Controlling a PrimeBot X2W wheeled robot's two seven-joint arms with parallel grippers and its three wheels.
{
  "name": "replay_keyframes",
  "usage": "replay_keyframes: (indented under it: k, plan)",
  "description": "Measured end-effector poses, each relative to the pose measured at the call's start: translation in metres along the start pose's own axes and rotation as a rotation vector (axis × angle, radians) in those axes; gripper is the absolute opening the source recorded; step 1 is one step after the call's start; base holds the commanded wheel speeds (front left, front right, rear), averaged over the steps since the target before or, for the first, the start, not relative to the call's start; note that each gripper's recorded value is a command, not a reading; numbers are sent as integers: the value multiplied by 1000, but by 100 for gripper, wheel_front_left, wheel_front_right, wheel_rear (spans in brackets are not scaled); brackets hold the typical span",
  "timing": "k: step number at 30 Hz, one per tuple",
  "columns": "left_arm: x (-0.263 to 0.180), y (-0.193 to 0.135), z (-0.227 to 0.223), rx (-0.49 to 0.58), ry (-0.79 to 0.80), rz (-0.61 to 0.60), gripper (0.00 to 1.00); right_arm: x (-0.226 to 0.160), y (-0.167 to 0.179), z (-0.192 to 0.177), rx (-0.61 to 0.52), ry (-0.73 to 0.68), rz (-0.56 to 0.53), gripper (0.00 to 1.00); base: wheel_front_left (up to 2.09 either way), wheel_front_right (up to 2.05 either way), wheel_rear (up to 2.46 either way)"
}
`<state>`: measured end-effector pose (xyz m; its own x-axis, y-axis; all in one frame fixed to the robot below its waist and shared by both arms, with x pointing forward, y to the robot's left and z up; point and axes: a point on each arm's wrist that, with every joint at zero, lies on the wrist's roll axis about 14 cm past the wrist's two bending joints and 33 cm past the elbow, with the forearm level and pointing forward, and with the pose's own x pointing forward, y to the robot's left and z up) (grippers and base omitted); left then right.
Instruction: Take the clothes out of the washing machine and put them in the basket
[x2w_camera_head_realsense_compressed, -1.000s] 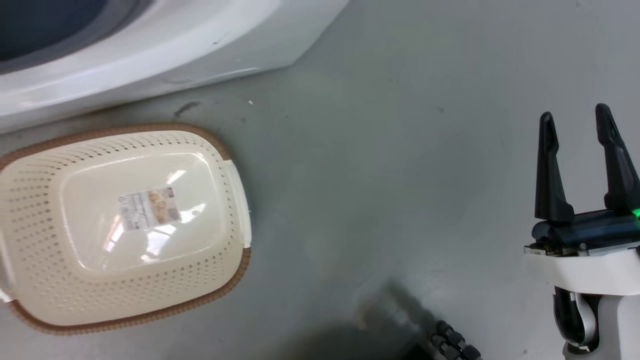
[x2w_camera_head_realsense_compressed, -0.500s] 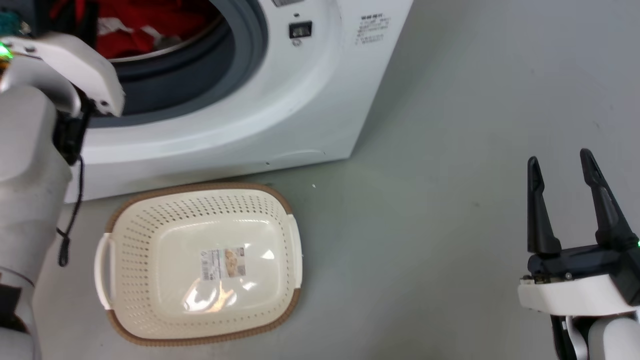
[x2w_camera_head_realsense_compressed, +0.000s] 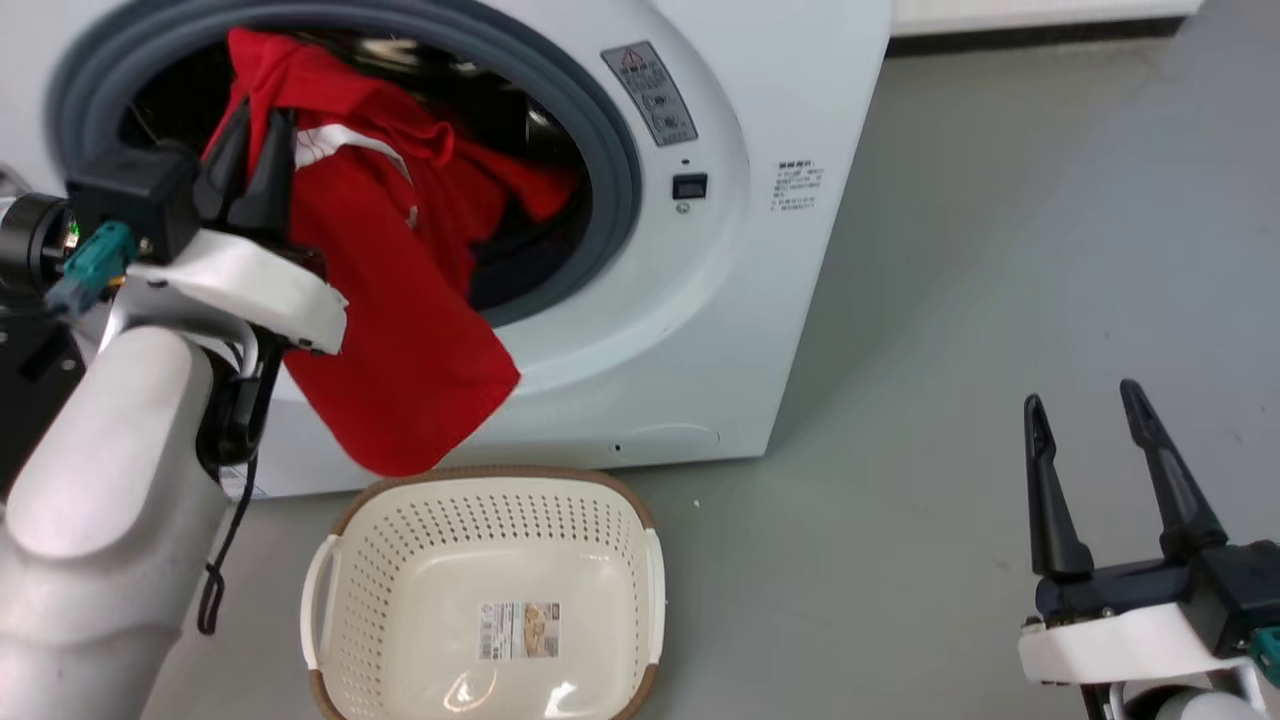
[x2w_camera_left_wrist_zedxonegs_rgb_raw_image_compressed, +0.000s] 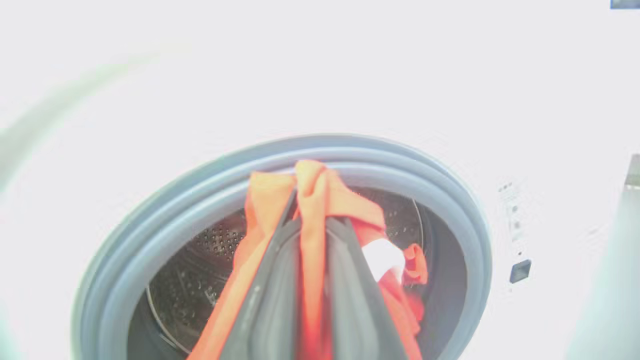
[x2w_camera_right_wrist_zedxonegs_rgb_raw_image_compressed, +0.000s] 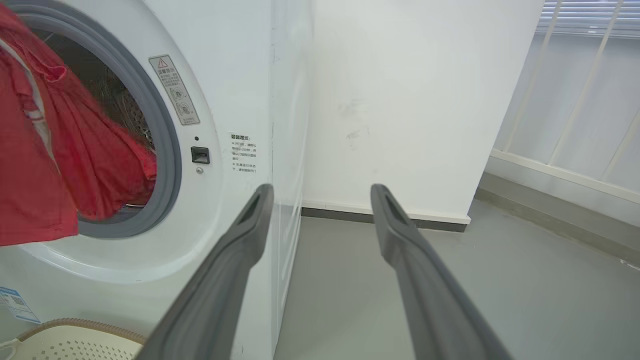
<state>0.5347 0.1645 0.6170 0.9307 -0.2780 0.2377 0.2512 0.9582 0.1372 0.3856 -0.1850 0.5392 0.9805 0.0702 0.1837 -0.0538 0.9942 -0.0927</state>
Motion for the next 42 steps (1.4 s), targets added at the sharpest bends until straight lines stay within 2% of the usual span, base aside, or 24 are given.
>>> replay_keyframes:
  k: [11,19,24,30,34,35,42]
  plan:
    - [-64,-17,102,44,-273,7,0,-21,11,25,12,-60,29,100,0,0,0]
    - [-106,-26,122,38,-324,21,0,-27,13,39,29,-100,31,100,0,0,0]
    - [-123,-27,97,9,-231,37,0,-25,12,38,31,-98,29,100,0,0,0]
    - [-136,-29,43,-38,-74,50,0,-23,13,31,36,-78,33,100,0,0,0]
    - [-145,-32,-6,-86,57,73,0,-20,14,24,37,-57,36,100,0,0,0]
    - [-152,-34,-44,-117,158,91,0,-16,12,20,36,-47,30,100,0,0,0]
    - [-166,-37,-129,-162,398,107,0,-5,8,3,15,-5,22,100,0,0,0]
